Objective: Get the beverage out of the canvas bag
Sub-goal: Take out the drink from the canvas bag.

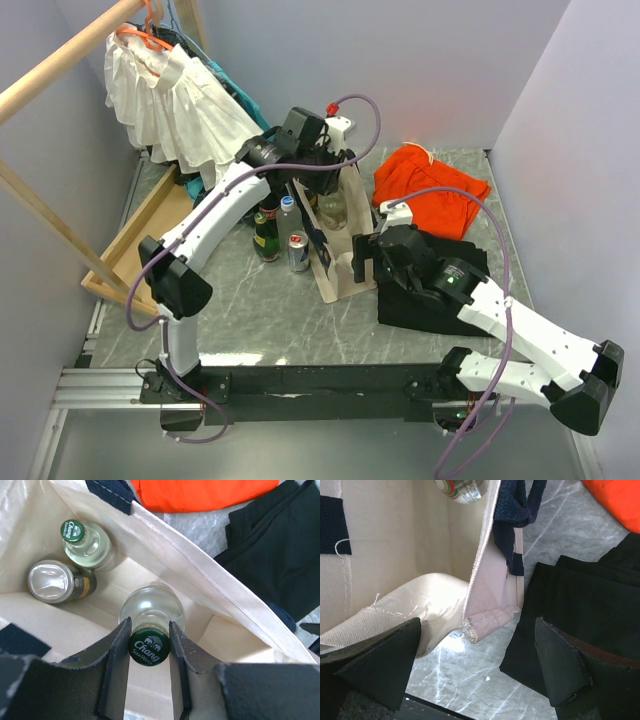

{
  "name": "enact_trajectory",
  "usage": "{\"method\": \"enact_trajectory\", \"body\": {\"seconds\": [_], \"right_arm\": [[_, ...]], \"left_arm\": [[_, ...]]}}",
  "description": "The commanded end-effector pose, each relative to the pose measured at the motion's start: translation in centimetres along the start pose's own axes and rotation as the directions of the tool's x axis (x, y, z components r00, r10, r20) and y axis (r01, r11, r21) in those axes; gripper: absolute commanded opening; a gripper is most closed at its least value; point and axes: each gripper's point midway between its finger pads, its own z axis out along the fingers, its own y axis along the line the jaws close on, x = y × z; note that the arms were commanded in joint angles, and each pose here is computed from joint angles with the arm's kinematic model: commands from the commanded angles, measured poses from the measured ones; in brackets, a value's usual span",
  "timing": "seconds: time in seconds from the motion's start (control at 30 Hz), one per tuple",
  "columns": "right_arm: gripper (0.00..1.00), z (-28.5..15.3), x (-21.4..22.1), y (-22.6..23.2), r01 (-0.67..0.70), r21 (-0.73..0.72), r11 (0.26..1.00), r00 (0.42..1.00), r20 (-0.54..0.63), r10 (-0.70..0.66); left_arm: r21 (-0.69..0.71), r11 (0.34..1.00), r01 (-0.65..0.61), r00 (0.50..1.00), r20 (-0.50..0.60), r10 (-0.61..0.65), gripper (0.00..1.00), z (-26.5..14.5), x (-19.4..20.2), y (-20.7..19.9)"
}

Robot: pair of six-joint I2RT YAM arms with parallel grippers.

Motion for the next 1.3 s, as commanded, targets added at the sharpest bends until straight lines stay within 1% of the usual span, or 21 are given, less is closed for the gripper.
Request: {"method": "enact_trajectory", "body": {"seconds": [0.0, 0.3, 0.57, 0.83, 1.27], "right_arm": [[1.0, -1.1, 0.0, -1.0, 0.001, 0.04, 0.999, 1.0, 0.001, -0.001], [1.0, -1.2, -0.6, -0.9, -0.031, 0.045, 0.998, 0.999, 0.02, 0.03], [1.0, -1.2, -0.5, -1.1, -0.036, 0.058, 0.998, 0.999, 0.012, 0.035], [1.0, -1.1, -0.3, -1.0, -0.033, 0.056, 0.998, 0.999, -0.001, 0.033], [1.0, -1.2, -0.4, -0.9, -0.043, 0.053, 0.998, 0.999, -0.001, 0.043]], "left_arm": [[0.033, 0.999, -0.041, 0.954, 0.298, 0.03, 0.01, -7.2, -7.4, -2.1], [0.033, 0.997, -0.068, 0.94, 0.337, 0.053, 0.01, -9.5, -8.1, -2.8], [0.024, 0.996, -0.082, 0.926, 0.371, 0.067, 0.01, -11.2, -8.9, -3.2], [0.012, 0.996, -0.083, 0.907, 0.414, 0.07, 0.01, -13.6, -9.3, -3.4], [-0.006, 0.997, -0.083, 0.884, 0.462, 0.076, 0.01, -16.1, -9.6, -3.5]]}}
